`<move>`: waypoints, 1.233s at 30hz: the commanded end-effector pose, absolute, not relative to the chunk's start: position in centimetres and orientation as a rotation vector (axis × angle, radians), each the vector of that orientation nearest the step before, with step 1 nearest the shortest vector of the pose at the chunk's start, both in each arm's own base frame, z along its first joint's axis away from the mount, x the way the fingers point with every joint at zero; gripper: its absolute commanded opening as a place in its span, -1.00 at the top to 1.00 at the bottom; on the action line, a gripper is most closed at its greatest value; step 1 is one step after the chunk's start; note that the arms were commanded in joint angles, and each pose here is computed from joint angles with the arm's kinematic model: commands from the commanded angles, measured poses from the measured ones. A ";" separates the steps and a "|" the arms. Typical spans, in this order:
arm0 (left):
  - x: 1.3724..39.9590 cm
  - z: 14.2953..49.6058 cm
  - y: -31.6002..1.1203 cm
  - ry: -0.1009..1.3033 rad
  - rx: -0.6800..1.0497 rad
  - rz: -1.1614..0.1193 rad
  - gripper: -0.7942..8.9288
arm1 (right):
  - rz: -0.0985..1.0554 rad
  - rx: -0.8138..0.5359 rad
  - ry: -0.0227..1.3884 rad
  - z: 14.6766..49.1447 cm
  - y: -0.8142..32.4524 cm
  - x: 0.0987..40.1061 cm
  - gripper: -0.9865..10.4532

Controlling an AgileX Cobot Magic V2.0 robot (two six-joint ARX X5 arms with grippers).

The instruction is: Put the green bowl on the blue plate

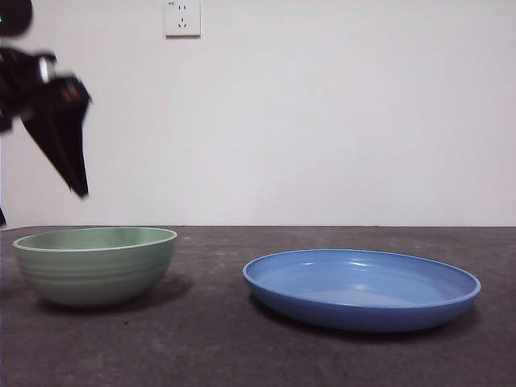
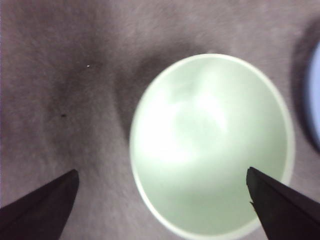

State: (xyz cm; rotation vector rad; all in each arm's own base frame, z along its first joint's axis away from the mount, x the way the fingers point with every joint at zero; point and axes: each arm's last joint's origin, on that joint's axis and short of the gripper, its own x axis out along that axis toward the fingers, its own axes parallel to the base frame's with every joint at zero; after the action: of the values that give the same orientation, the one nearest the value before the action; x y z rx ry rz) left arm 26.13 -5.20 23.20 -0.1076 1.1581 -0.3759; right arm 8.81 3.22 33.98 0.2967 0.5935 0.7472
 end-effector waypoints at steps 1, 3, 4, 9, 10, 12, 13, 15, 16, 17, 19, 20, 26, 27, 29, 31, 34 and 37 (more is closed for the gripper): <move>27.7 21.7 -5.5 1.186 -0.094 -0.379 -0.57 | 0.757 0.287 0.570 34.5 3.2 8.8 -0.24; 28.4 20.5 -5.6 1.212 -0.095 -0.376 -0.57 | 0.757 0.287 0.570 34.5 3.2 8.8 -0.24; 28.7 20.0 -5.7 1.222 -0.096 -0.375 -0.57 | 0.757 0.287 0.570 34.5 3.2 8.8 -0.24; 29.6 18.1 -5.8 1.262 -0.099 -0.370 -0.36 | 0.757 0.287 0.570 34.5 3.2 8.8 -0.24; 29.7 17.9 -5.8 1.265 -0.099 -0.370 -0.30 | 0.757 0.287 0.570 34.5 3.2 8.8 -0.24; 29.8 17.8 -5.9 1.266 -0.099 -0.370 -0.16 | 0.757 0.287 0.570 34.5 3.2 8.8 -0.24; 29.8 17.8 -5.9 1.263 -0.099 -0.370 -0.09 | 0.757 0.287 0.570 34.5 3.2 8.8 -0.24; 29.8 17.8 -5.9 1.258 -0.102 -0.369 0.07 | 0.757 0.287 0.570 34.5 3.2 8.8 -0.24; 29.8 17.8 -5.9 1.258 -0.102 -0.369 0.13 | 0.756 0.287 0.570 34.5 3.2 8.8 -0.24; 29.8 17.8 -5.9 1.258 -0.102 -0.369 0.20 | 0.757 0.287 0.570 34.5 3.2 8.8 -0.24; 29.8 17.8 -5.9 1.258 -0.102 -0.369 0.34 | 0.757 0.287 0.570 34.5 3.2 8.8 -0.24; 29.8 17.8 -5.9 1.258 -0.102 -0.369 0.39 | 0.756 0.287 0.570 34.5 3.2 8.8 -0.24; 29.8 17.9 -5.9 1.256 -0.105 -0.368 0.61 | 0.756 0.287 0.569 34.5 3.2 8.8 -0.24; 29.8 17.9 -5.9 1.255 -0.105 -0.369 0.61 | 0.756 0.287 0.570 34.5 3.2 8.8 -0.24; 29.8 17.9 -5.9 1.255 -0.105 -0.369 0.61 | 0.756 0.287 0.570 34.5 3.2 8.8 -0.24; 29.8 17.9 -5.9 1.255 -0.106 -0.369 0.68 | 0.756 0.287 0.570 34.5 3.2 8.8 -0.24; 29.7 18.0 -5.9 1.255 -0.106 -0.370 0.81 | 0.756 0.287 0.570 34.5 3.2 8.8 -0.24; 29.7 18.4 -5.9 1.243 -0.107 -0.374 0.81 | 0.756 0.287 0.570 34.5 3.2 8.8 -0.24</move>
State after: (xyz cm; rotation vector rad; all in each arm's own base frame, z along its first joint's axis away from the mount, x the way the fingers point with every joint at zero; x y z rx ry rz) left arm 29.31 -5.74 17.86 -0.1120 1.2637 -0.3654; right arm 8.81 3.22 33.98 0.2963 0.5934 0.7474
